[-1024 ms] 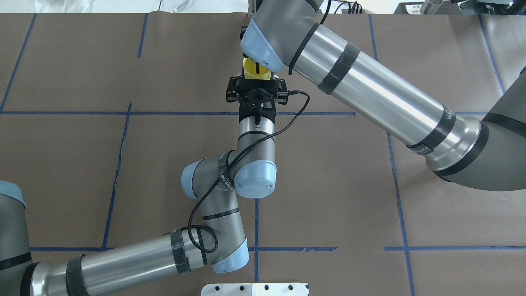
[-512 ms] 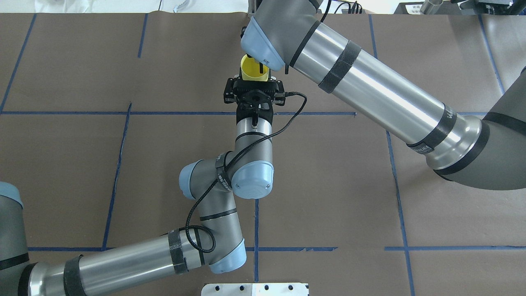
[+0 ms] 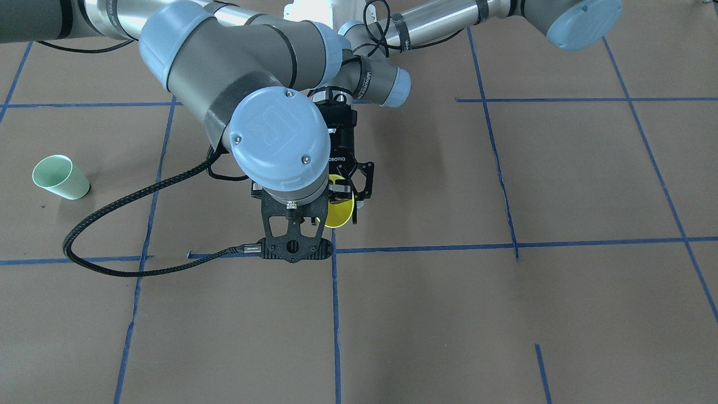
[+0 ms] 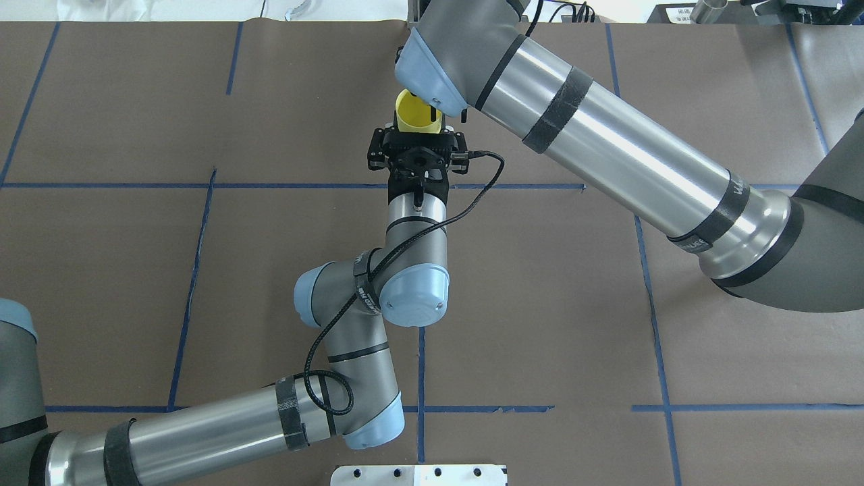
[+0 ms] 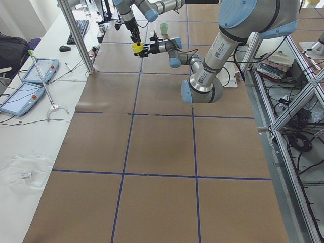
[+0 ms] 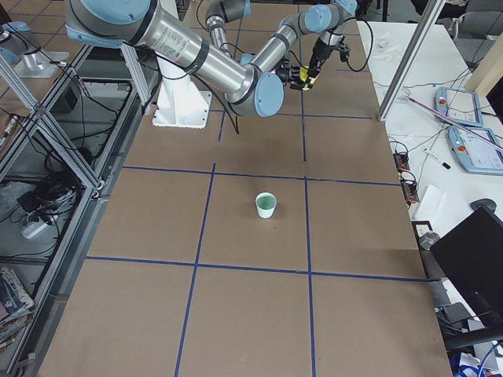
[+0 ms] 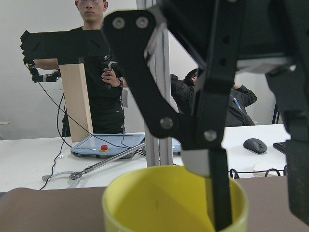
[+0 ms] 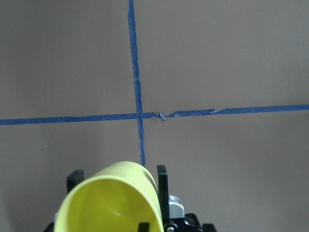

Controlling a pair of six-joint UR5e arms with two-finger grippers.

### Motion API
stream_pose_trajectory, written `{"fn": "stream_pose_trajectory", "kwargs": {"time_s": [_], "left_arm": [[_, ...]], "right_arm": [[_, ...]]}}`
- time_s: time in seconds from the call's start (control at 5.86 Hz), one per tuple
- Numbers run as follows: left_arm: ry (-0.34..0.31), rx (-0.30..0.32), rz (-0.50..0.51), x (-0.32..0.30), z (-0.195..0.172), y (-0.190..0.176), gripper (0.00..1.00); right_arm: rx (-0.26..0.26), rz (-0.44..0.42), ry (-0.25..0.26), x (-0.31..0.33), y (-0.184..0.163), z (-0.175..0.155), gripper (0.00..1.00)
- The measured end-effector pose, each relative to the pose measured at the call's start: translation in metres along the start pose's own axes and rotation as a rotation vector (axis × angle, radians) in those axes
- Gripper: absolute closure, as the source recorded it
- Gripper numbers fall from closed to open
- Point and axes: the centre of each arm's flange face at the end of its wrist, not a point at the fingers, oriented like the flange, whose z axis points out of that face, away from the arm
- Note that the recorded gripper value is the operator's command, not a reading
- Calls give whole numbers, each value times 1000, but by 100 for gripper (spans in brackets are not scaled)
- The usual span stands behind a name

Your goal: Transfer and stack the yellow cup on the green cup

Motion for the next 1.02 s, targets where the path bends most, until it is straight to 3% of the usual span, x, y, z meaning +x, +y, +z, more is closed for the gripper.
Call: {"fn": "stream_pose_trajectory", "kwargs": {"time_s": [0.17, 0.51, 0.85, 1.02], "left_arm": [[4, 0, -4, 0, 0, 0, 58], [5, 0, -6, 0, 0, -1, 58], [5, 0, -5, 0, 0, 0, 57], [5, -1, -5, 0, 0, 0, 19]], "right_arm": [[6, -6, -7, -2, 0, 1, 52], [19, -26, -22, -3, -1, 5, 66], [22, -30, -25, -4, -1, 4, 98], [22, -31, -26, -4, -1, 4, 100]]}}
